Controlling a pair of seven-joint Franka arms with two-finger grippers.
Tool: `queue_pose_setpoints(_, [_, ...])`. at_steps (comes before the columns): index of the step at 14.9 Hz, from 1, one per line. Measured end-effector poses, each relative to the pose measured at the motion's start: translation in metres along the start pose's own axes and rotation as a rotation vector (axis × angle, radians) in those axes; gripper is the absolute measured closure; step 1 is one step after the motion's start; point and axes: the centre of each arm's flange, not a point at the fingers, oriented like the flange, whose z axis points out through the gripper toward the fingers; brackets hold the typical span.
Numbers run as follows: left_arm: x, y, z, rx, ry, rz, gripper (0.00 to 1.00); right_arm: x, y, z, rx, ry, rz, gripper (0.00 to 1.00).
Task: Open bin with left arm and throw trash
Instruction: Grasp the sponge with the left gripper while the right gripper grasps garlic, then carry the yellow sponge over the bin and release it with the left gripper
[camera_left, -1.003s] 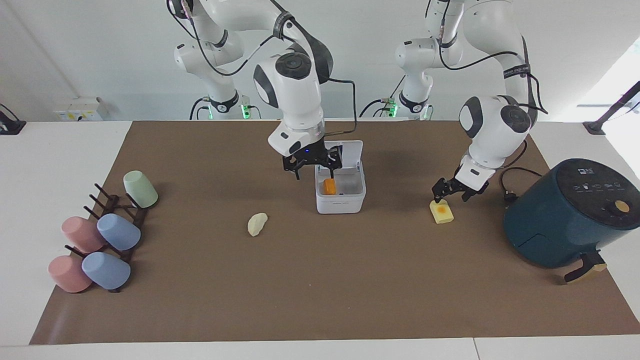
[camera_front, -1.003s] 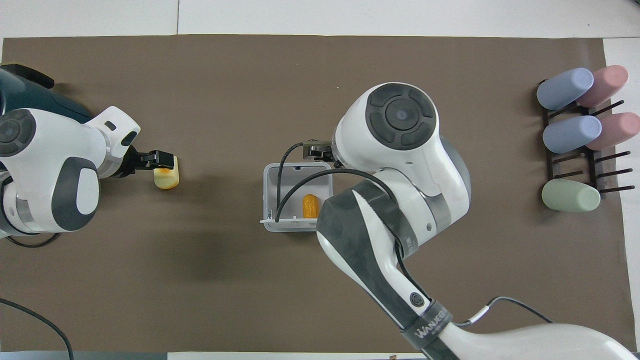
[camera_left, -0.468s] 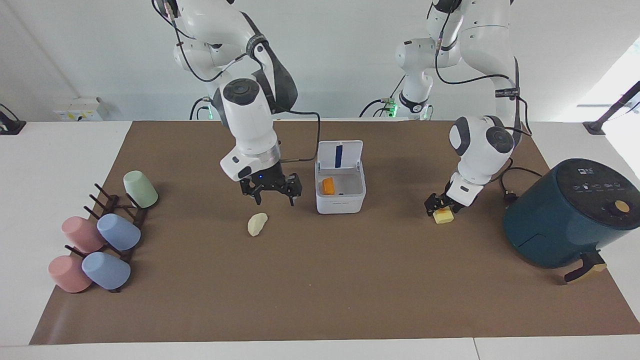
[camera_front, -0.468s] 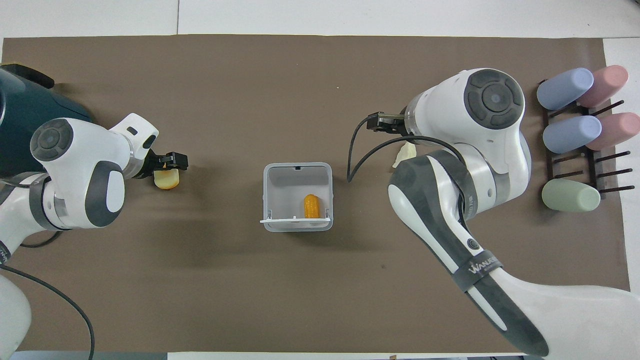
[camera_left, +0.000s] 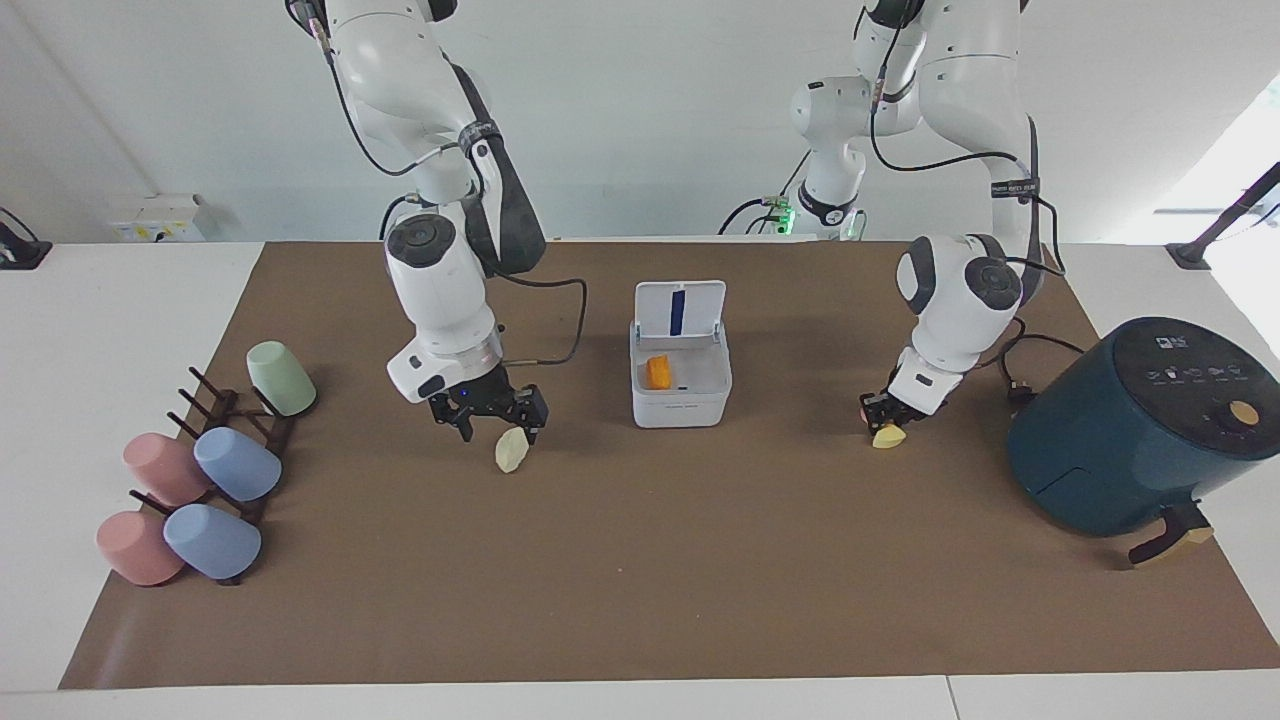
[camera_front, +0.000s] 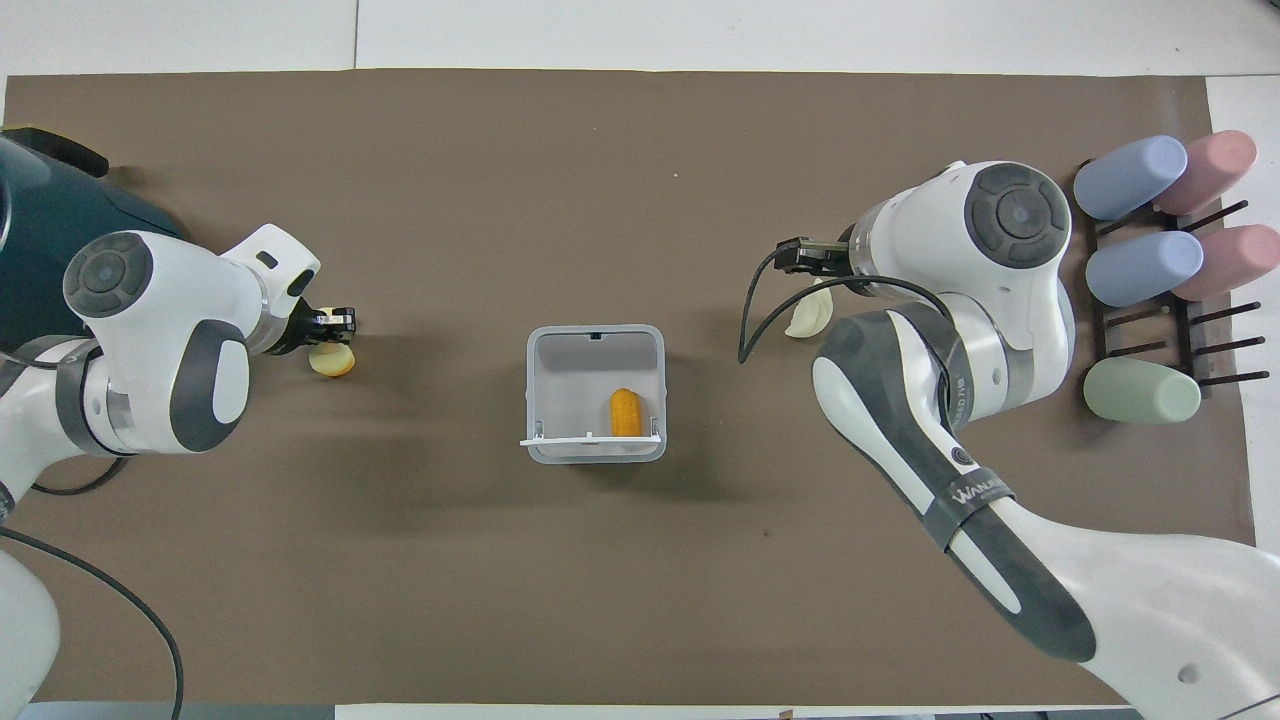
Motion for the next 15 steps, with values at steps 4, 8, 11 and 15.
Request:
queue_pose_setpoints(4, [0.025, 0.020, -0.058, -0.001, -0.026, 0.027, 0.90, -0.011, 0.005, 0.041, -0.011, -0.034, 0.002, 0.00])
queue_pose_setpoints(8, [0.036, 0.100, -0.130, -0.018, -0.007, -0.001, 0.91, -0.026, 0.012, 0.065, -0.013, -0.039, 0.002, 0.00])
queue_pose_setpoints(11, [0.010, 0.205, -0.149, -0.042, 0.013, -0.040, 0.91, -0.034, 0.014, 0.073, -0.014, -0.043, -0.001, 0.04])
queue_pose_setpoints(15, [-0.048, 0.304, -0.131, -0.038, -0.022, 0.007, 0.91, -0.035, 0.010, 0.071, -0.011, -0.039, -0.007, 0.47])
